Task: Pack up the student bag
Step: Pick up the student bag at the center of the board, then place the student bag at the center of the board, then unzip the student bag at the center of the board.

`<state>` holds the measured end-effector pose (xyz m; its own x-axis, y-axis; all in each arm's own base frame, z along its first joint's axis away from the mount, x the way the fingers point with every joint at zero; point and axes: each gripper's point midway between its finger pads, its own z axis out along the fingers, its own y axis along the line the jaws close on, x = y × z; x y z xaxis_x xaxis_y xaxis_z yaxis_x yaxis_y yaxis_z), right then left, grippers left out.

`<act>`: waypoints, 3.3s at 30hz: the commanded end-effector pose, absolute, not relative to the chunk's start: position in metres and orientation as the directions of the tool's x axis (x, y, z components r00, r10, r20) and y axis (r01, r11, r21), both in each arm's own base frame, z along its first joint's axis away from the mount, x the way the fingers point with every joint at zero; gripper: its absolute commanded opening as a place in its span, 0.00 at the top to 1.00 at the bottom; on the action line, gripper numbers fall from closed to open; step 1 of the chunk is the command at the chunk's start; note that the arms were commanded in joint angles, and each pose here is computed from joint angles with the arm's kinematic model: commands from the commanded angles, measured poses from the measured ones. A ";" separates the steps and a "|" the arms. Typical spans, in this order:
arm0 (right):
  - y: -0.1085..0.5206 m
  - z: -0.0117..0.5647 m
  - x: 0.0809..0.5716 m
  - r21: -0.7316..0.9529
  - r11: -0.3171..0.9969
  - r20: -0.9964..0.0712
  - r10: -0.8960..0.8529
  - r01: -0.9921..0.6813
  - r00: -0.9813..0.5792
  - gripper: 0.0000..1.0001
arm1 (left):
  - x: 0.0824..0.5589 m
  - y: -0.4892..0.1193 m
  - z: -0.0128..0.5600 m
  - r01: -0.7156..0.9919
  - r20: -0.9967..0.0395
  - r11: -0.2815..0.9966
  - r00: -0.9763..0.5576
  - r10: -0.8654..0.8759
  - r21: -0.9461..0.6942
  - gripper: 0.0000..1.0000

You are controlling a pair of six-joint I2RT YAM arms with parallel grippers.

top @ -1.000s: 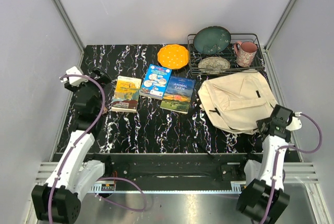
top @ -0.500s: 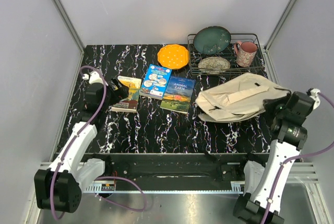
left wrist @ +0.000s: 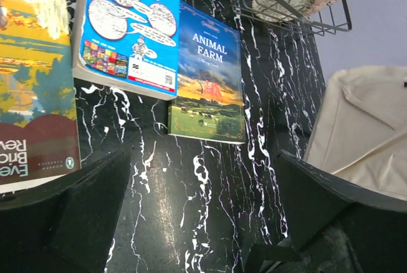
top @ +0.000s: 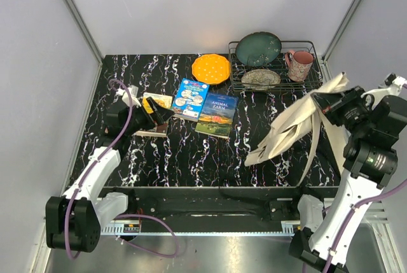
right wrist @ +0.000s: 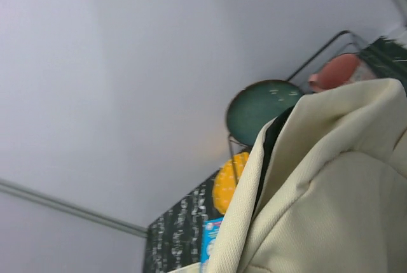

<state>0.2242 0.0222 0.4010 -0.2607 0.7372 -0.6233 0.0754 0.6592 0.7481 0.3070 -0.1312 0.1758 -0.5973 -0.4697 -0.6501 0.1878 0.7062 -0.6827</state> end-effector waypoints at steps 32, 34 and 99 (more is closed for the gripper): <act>0.236 0.437 0.346 0.791 0.380 -0.611 0.529 -0.480 -0.589 1.00 | 0.283 -0.112 0.246 0.235 -0.755 0.748 -0.437 -0.489 -0.620 0.01; 0.232 0.383 0.356 0.800 0.456 -0.593 0.501 -0.391 -0.630 1.00 | 0.283 -0.114 0.243 0.242 -0.755 0.748 -0.448 -0.479 -0.618 0.01; 0.340 0.090 0.187 0.546 0.774 -0.464 -0.039 -0.320 -0.885 0.44 | 0.216 -0.116 0.051 -0.277 -0.527 0.812 -0.645 -0.553 -0.513 0.37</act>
